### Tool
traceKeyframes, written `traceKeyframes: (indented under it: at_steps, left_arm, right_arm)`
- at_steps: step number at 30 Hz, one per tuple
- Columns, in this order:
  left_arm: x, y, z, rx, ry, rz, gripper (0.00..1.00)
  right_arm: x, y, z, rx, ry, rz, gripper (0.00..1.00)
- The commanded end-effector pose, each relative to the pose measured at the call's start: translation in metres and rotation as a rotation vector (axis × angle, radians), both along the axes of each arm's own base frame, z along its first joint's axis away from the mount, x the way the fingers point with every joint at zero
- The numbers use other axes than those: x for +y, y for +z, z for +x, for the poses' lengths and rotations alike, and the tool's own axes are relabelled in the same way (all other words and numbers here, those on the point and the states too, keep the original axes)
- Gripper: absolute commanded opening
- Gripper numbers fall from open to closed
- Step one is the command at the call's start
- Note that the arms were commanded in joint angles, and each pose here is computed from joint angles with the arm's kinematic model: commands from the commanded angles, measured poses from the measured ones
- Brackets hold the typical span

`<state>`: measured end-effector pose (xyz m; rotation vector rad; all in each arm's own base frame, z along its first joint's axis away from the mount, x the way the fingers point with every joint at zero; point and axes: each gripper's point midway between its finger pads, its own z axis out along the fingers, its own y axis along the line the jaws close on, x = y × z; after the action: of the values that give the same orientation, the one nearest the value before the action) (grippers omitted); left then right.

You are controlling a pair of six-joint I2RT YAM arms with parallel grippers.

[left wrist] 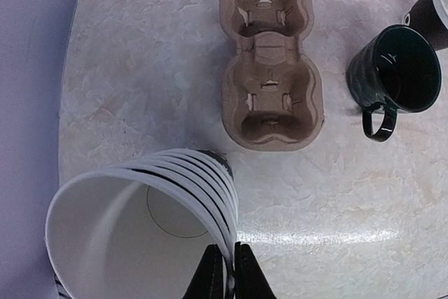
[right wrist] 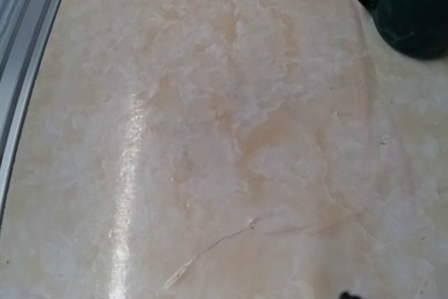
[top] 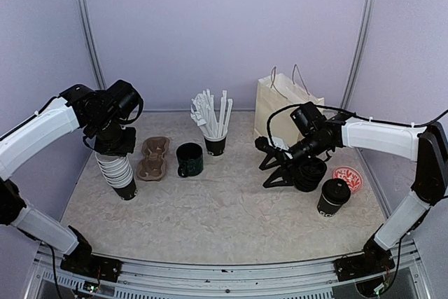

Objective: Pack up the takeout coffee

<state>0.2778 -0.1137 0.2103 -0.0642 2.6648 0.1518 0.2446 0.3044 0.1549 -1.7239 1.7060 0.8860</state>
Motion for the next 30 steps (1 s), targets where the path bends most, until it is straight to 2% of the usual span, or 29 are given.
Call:
traceKeyframes:
  at_steps: [1,7,11,12,16,20,26,30]
  left_arm:
    - [0.005,0.008,0.003,-0.016,0.012,0.014,0.08]
    - [0.011,0.022,0.006,-0.045,0.029,0.039,0.00]
    - [0.043,0.043,0.017,-0.111,0.123,0.208,0.00]
    - [0.040,0.043,0.020,-0.102,0.114,0.203,0.00]
    - [-0.004,0.031,0.030,-0.048,-0.003,0.023,0.00]
    - [0.006,0.034,0.033,-0.047,0.025,0.094,0.00]
    - [0.009,0.047,0.037,-0.080,0.042,0.096,0.00]
    - [0.023,0.073,0.040,-0.163,0.110,0.115,0.00]
  right_arm:
    - [0.003,-0.005,-0.006,0.024,0.014,-0.004,0.69]
    - [0.004,-0.005,-0.006,0.028,0.018,-0.002,0.69]
    - [0.006,-0.006,-0.008,0.033,0.027,0.000,0.69]
    - [0.006,-0.006,-0.008,0.036,0.030,-0.002,0.69]
    - [0.008,-0.006,-0.012,0.047,0.040,-0.002,0.69]
    - [0.007,-0.007,-0.013,0.040,0.040,-0.006,0.69]
    - [0.008,-0.007,-0.013,0.048,0.047,-0.004,0.68]
    - [0.009,-0.001,-0.015,0.054,0.059,0.007,0.68]
